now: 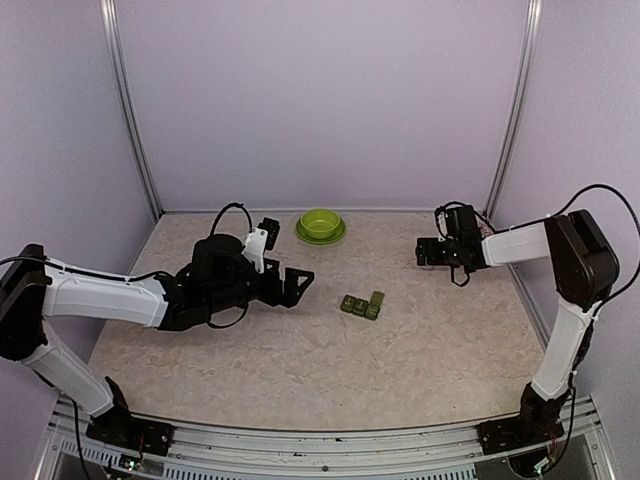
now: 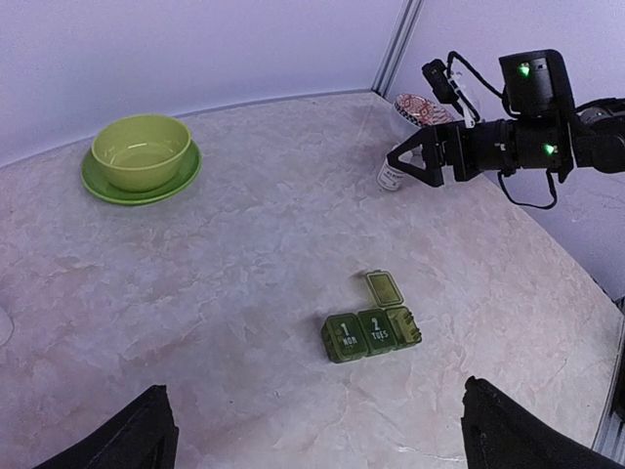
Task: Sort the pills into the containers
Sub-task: Pick up the pill bottle from the center of the board, then place the pill bottle at the center of the board.
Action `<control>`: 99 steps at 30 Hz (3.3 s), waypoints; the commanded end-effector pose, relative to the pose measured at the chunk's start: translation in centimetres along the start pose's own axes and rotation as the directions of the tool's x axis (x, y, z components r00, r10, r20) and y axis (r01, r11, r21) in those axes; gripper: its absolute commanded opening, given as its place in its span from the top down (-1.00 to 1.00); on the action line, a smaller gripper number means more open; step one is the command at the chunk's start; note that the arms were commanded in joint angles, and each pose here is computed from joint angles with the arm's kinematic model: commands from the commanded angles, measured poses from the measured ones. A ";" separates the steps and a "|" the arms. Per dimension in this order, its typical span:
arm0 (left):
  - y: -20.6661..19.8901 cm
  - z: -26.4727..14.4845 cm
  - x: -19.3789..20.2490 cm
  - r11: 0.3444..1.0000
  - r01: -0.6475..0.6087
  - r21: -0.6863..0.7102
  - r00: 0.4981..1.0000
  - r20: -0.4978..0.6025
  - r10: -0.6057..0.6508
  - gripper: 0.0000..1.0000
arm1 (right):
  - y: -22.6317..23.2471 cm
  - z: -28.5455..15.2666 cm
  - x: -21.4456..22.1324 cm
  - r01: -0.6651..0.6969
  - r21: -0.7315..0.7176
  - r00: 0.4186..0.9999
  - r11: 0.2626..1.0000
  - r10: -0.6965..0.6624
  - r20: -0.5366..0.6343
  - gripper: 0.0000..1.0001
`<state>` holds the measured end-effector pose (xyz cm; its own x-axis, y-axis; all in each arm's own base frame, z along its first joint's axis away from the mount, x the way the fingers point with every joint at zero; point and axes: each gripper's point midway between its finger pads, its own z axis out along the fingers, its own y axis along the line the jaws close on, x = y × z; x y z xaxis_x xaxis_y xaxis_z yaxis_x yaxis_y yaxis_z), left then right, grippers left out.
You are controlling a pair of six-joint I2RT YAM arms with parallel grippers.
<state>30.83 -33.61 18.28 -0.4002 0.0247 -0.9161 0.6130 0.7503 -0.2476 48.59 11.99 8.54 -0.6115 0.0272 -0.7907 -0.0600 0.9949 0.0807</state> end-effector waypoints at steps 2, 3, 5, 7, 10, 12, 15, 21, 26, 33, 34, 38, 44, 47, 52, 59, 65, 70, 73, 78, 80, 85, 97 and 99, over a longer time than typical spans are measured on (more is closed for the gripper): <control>-0.6 -0.7 -0.9 1.000 0.005 0.015 0.999 0.034 -0.005 -0.97 | -1.2 1.9 -0.6 0.015 0.039 0.999 0.999 -0.014 -0.029 -0.86; -0.6 -0.7 -0.7 1.000 0.004 0.015 0.999 0.031 -0.005 -0.98 | -1.1 2.2 -0.7 0.021 0.036 0.999 0.999 -0.019 -0.032 -0.84; -0.6 -0.6 -0.6 1.000 0.005 0.010 1.000 0.028 -0.005 -0.97 | -0.9 2.9 -0.6 0.028 0.026 0.998 0.999 -0.026 -0.049 -0.81; -0.5 -0.6 -0.4 1.000 0.005 0.008 1.000 0.022 -0.006 -0.98 | -0.8 3.6 -0.4 0.030 0.017 0.998 0.999 -0.029 -0.063 -0.75; -0.4 -0.5 -0.3 1.000 0.006 0.003 1.000 0.016 -0.006 -0.98 | -0.9 4.2 0.0 0.033 0.014 0.996 0.999 -0.032 -0.084 -0.62; -0.4 -0.5 -0.3 1.000 0.005 0.004 1.000 0.015 -0.005 -0.98 | -0.9 4.4 0.2 0.037 0.013 0.995 0.999 -0.035 -0.091 -0.50; -0.4 -0.5 -0.4 1.000 0.003 0.003 1.000 0.016 -0.004 -0.98 | -0.7 4.4 0.3 0.043 0.004 0.995 0.999 -0.043 -0.094 -0.20; -0.7 -0.1 -0.2 1.000 0.009 0.016 1.000 0.013 -0.010 -0.97 | -0.8 3.7 0.6 0.052 0.004 0.995 0.999 -0.052 -0.091 0.16; -1.0 0.2 0.3 1.000 0.014 0.028 1.000 0.006 -0.014 -0.97 | -0.3 2.7 0.3 0.081 0.010 0.994 0.997 -0.080 -0.075 0.48; -0.9 -0.1 0.5 1.000 0.011 0.018 1.000 0.005 -0.011 -0.98 | 1.3 0.1 0.3 0.154 0.025 0.986 0.988 -0.152 -0.065 0.61; -0.8 -0.1 0.5 1.000 0.011 0.015 1.000 0.006 -0.011 -0.97 | 1.9 -0.6 0.3 0.167 0.015 0.984 0.986 -0.166 -0.061 0.62; -0.2 -0.6 0.6 1.000 0.022 -0.010 1.000 0.017 -0.022 -0.98 | 4.5 -3.7 0.3 0.214 -0.039 0.976 0.976 -0.215 -0.028 0.65; 1.8 -1.9 0.6 0.998 0.059 -0.032 0.997 0.054 -0.057 -0.98 | 10.4 -9.3 1.1 0.299 -0.172 0.954 0.939 -0.295 0.051 0.66; 3.0 -3.0 0.1 0.995 0.096 -0.021 0.992 0.089 -0.094 -0.98 | 13.7 -11.8 2.2 0.344 -0.263 0.939 0.901 -0.330 0.097 0.68; 5.2 -3.6 0.2 0.986 0.132 -0.098 0.991 0.048 -0.128 -0.98 | 18.9 -14.7 5.0 0.406 -0.408 0.914 0.818 -0.373 0.163 0.66; 6.8 -5.0 0.6 0.972 0.158 -0.175 0.987 0.055 -0.151 -0.98 | 25.1 -15.7 9.4 0.510 -0.503 0.857 0.698 -0.466 0.222 0.65; 8.0 -6.3 1.2 0.962 0.171 -0.214 0.985 0.070 -0.160 -0.98 | 30.1 -16.7 13.4 0.588 -0.565 0.794 0.579 -0.548 0.265 0.65; 8.7 -7.3 1.2 0.952 0.183 -0.246 0.982 0.094 -0.164 -0.98 | 33.1 -17.2 16.4 0.613 -0.620 0.757 0.490 -0.590 0.281 0.65; 9.2 -7.6 1.2 0.945 0.183 -0.273 0.982 0.098 -0.162 -0.98 | 33.8 -17.3 17.0 0.613 -0.631 0.752 0.475 -0.596 0.282 0.64; 9.2 -8.1 1.0 0.945 0.192 -0.264 0.978 0.127 -0.164 -0.98 | 34.3 -17.3 17.6 0.612 -0.642 0.748 0.463 -0.602 0.279 0.61; 9.0 -8.2 0.9 0.951 0.193 -0.242 0.977 0.132 -0.164 -0.98 | 34.3 -17.2 17.9 0.613 -0.645 0.744 0.456 -0.609 0.276 0.59; 9.2 -8.1 1.0 0.951 0.185 -0.250 0.979 0.128 -0.156 -0.97 | 34.3 -17.0 18.4 0.613 -0.650 0.740 0.449 -0.615 0.274 0.58; 9.3 -7.5 1.9 0.950 0.190 -0.249 0.980 0.110 -0.167 -0.98 | 33.9 -17.0 18.7 0.616 -0.650 0.734 0.446 -0.624 0.267 0.29; 9.3 -7.5 1.7 0.949 0.195 -0.249 0.978 0.118 -0.170 -0.97 | 33.8 -17.2 18.4 0.618 -0.646 0.735 0.447 -0.621 0.274 0.17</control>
<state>30.48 -21.65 16.41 -0.4301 -0.1521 -0.8899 0.3335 0.8892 -0.3132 21.93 44.11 6.44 -0.2185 -0.5800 -0.7848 -0.9101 0.4113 -0.0506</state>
